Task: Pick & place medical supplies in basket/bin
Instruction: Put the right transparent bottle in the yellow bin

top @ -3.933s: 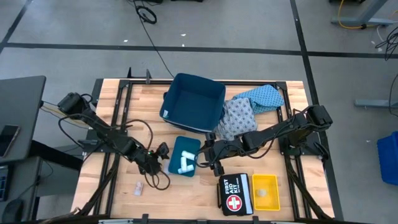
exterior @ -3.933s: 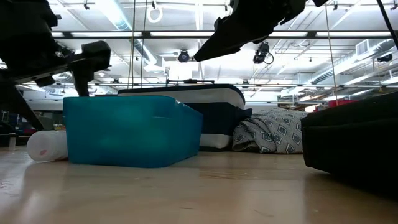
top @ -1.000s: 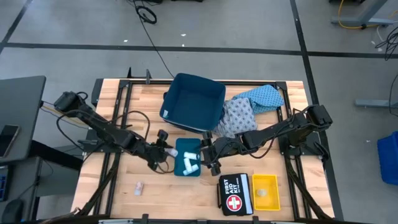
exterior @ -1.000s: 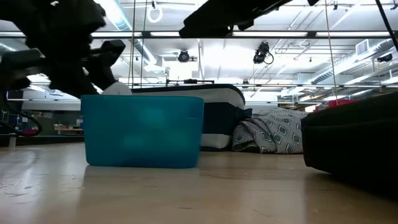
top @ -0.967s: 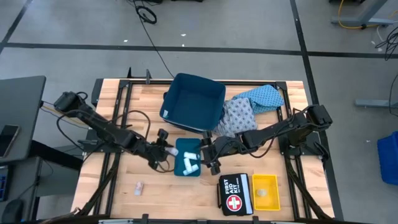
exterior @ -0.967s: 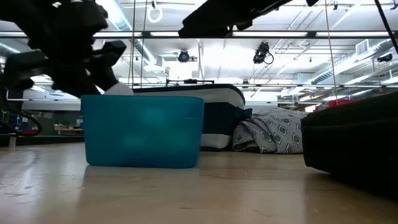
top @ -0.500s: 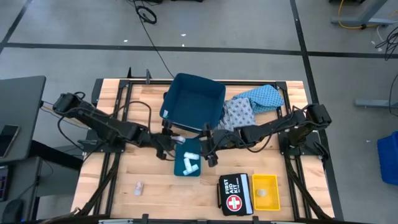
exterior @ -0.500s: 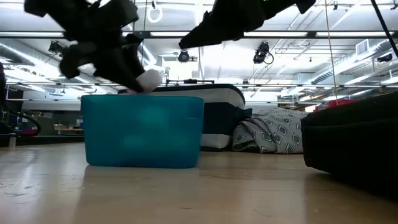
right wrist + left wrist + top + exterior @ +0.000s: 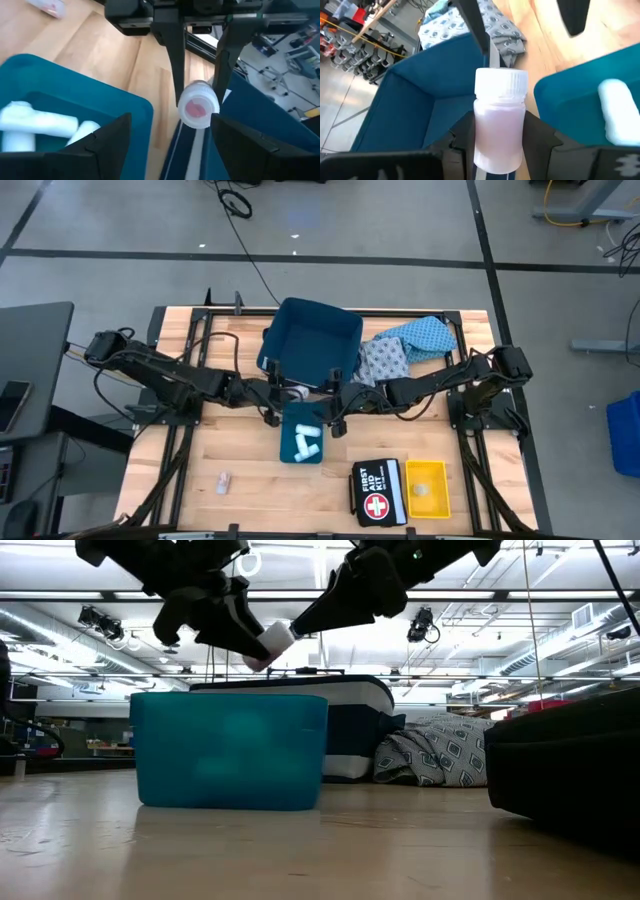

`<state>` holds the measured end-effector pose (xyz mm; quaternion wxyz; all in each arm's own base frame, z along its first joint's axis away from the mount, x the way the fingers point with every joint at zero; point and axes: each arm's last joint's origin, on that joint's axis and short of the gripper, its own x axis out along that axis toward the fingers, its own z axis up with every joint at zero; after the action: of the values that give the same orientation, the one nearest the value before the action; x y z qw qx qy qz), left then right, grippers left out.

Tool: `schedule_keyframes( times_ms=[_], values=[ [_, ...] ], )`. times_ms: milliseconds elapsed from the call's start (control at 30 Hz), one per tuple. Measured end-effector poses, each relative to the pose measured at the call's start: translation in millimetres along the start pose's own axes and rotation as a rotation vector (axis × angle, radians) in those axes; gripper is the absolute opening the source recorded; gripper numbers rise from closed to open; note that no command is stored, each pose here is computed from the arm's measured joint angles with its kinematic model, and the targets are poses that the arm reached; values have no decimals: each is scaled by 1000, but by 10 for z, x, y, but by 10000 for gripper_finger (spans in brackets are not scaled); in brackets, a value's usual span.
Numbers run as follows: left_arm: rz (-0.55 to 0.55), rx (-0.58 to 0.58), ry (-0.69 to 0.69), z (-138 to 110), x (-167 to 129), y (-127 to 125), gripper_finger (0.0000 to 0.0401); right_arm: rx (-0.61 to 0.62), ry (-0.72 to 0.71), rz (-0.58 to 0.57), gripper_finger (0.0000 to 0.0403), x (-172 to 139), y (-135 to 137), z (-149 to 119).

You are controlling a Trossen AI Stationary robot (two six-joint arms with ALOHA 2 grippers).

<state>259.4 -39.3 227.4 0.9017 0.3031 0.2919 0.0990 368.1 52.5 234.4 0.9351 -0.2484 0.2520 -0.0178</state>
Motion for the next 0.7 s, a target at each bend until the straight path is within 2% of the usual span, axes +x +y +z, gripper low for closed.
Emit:
schedule_keyframes(
  times_ms=[433,700],
  values=[
    [23,-36,-22,3,51,80,110,13,27,-40,282,49,-168,-77],
    [18,-36,-22,4,74,60,108,-27,31,-70,282,56,-196,-79]
  ],
)
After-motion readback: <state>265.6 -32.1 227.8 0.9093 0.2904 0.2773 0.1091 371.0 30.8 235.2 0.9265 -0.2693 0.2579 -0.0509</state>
